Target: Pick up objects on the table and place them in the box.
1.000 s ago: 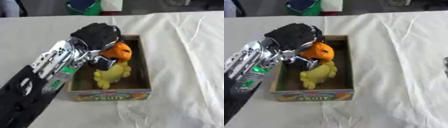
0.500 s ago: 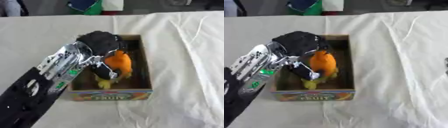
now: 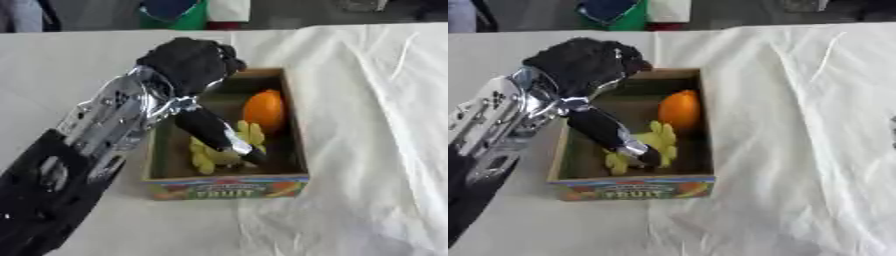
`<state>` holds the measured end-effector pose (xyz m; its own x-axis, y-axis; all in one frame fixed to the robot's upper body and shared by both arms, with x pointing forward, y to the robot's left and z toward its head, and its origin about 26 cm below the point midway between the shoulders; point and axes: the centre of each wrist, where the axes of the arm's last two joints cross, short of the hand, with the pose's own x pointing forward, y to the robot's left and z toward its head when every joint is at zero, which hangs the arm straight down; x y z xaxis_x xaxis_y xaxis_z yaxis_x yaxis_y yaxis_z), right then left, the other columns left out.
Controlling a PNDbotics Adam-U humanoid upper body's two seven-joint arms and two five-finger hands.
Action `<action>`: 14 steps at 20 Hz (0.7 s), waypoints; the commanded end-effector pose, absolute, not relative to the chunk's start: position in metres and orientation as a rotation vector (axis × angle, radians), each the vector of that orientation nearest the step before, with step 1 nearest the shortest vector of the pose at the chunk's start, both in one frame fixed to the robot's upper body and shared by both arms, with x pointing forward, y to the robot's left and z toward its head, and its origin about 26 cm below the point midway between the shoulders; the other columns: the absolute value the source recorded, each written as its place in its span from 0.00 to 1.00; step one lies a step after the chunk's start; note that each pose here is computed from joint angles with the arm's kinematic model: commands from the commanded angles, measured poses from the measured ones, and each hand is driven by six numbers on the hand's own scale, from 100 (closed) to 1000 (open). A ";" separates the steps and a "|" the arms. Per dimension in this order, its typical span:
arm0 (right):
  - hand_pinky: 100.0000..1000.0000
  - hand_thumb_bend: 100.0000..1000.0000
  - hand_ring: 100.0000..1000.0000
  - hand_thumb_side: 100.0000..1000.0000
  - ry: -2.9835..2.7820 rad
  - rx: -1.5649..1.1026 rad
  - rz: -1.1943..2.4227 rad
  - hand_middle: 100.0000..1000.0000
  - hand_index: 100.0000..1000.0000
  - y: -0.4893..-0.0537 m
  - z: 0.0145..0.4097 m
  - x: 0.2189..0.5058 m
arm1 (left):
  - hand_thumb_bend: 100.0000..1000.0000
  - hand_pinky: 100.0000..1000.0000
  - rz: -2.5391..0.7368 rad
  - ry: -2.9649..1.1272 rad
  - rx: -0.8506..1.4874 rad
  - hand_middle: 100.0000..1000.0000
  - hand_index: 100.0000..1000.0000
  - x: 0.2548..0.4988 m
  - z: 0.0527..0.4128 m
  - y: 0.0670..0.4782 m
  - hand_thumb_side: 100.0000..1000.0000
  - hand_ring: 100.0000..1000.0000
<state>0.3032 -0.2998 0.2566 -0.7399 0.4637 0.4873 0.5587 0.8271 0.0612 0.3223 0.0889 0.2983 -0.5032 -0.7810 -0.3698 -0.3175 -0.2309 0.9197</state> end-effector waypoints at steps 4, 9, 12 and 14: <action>0.59 0.00 0.63 0.56 -2.592 -0.777 -0.278 0.51 0.66 -0.302 0.268 0.299 | 0.72 0.58 -1.253 -2.039 1.366 0.76 0.90 0.294 0.340 0.122 1.00 0.79; 0.59 0.00 0.63 0.56 -2.601 -0.779 -0.288 0.51 0.66 -0.302 0.269 0.299 | 0.53 0.52 -0.818 -2.253 1.198 0.71 0.88 0.292 0.350 0.148 0.99 0.74; 0.59 0.00 0.63 0.56 -2.604 -0.784 -0.293 0.51 0.66 -0.303 0.269 0.299 | 0.50 0.50 -0.585 -2.338 1.120 0.69 0.87 0.295 0.351 0.164 0.98 0.72; 0.59 0.00 0.63 0.56 -2.604 -0.790 -0.297 0.51 0.66 -0.304 0.269 0.299 | 0.50 0.50 -0.441 -2.379 1.072 0.69 0.87 0.298 0.350 0.176 0.98 0.72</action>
